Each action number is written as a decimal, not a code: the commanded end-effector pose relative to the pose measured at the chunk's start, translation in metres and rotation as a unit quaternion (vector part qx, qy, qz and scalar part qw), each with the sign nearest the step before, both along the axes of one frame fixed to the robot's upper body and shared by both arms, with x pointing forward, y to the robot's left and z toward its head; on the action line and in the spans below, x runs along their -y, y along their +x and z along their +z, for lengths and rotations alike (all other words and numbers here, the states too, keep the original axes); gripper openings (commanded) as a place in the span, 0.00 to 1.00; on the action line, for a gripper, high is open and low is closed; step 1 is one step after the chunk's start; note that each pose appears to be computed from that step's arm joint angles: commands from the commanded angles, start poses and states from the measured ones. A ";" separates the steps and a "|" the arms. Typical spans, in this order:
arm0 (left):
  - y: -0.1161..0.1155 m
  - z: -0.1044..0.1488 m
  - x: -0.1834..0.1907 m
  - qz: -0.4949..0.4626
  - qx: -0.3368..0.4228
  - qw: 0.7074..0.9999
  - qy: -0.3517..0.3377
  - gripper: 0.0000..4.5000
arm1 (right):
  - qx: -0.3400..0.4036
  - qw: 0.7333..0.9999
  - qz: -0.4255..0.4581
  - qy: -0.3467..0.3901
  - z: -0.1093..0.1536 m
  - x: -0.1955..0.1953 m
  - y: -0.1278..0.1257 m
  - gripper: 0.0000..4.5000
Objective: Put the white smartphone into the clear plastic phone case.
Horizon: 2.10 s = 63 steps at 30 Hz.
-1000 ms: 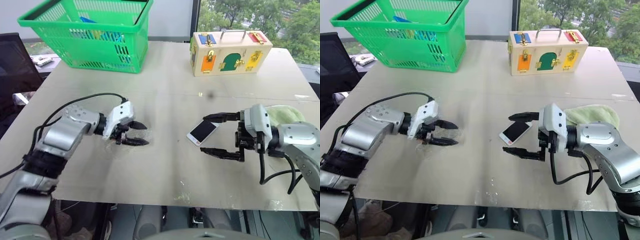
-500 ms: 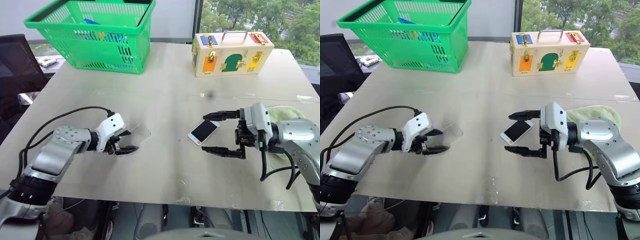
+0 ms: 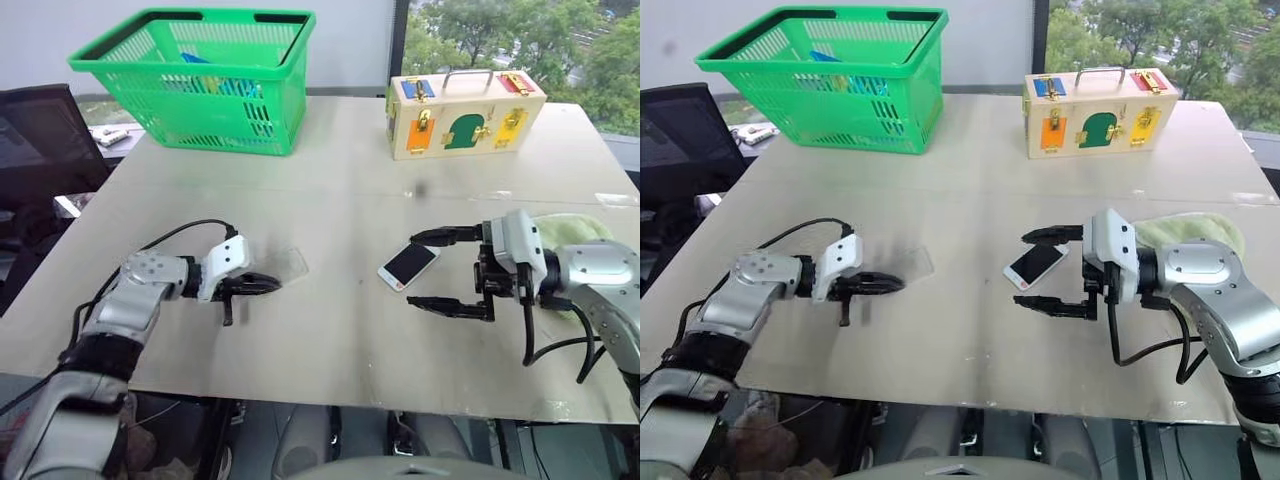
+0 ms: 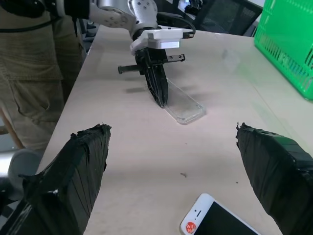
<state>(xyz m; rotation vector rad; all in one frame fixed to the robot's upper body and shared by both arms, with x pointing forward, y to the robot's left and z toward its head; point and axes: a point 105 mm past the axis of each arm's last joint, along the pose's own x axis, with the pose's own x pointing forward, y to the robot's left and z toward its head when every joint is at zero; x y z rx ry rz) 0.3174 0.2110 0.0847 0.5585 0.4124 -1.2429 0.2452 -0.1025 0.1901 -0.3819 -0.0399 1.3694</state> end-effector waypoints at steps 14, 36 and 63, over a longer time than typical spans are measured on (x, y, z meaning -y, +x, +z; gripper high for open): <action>0.030 -0.011 0.040 -0.086 0.005 0.996 -0.006 0.01 | 0.006 0.998 -0.064 0.006 0.006 0.001 -0.008 1.00; -0.001 0.106 0.122 -0.034 0.010 0.993 -0.112 0.01 | -0.003 0.997 -0.069 0.019 0.006 -0.001 -0.005 1.00; -0.073 0.052 0.116 -0.202 0.056 0.976 0.058 0.01 | -0.062 0.990 -0.130 -0.007 -0.019 0.006 0.000 1.00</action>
